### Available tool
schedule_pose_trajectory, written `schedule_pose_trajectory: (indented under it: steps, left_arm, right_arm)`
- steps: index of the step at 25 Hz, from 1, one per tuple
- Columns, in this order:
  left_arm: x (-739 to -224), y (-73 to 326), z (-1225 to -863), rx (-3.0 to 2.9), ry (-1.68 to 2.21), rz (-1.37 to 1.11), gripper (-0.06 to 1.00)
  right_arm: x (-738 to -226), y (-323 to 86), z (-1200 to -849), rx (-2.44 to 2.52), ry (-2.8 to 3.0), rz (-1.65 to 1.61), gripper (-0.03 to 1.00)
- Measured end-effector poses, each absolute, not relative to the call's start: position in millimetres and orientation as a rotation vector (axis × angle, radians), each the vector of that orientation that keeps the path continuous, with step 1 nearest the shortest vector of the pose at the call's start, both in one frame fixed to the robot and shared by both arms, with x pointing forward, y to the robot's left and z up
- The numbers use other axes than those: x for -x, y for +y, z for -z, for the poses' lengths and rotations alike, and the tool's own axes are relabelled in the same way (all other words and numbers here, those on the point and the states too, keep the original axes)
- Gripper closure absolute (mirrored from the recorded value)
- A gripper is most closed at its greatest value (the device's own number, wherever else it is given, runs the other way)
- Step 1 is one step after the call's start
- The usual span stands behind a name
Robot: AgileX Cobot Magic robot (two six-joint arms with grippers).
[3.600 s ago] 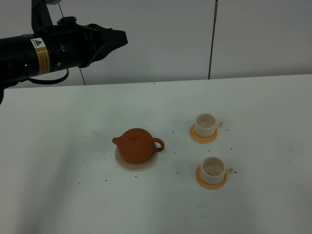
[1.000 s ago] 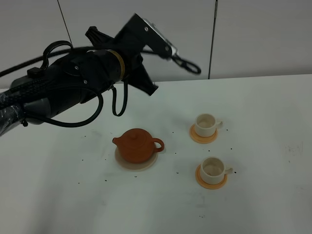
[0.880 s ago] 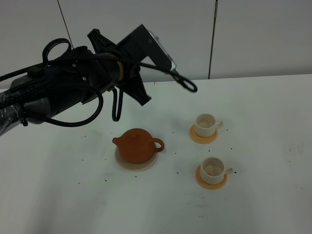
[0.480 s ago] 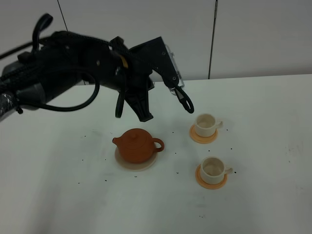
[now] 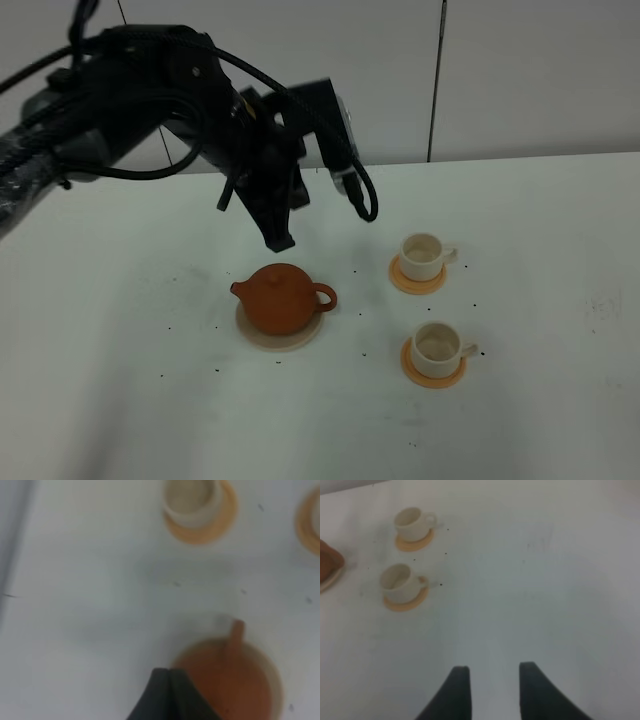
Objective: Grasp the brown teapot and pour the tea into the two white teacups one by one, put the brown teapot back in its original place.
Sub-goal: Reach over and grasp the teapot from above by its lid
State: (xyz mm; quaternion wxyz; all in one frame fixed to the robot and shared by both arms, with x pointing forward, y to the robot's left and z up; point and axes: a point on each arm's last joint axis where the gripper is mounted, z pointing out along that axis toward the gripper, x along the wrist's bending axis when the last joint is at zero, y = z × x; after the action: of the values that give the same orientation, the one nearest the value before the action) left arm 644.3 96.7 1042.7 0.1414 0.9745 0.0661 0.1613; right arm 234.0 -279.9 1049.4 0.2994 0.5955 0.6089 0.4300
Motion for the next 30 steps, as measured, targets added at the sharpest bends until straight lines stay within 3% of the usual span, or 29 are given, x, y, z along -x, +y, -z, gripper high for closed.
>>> schedule_pose_trajectory:
  steps: [16, 30]
  left_arm:
    - [-678, 78, -1003, -2.851, 0.169, -0.345, 0.93]
    - [-676, 60, -967, -2.899, 0.118, -0.247, 0.92]
  right_arm:
    - [-234, -280, -1049, -1.582, 1.616, -1.142, 0.73]
    - [-234, -280, -1049, -1.581, 1.617, -1.142, 0.73]
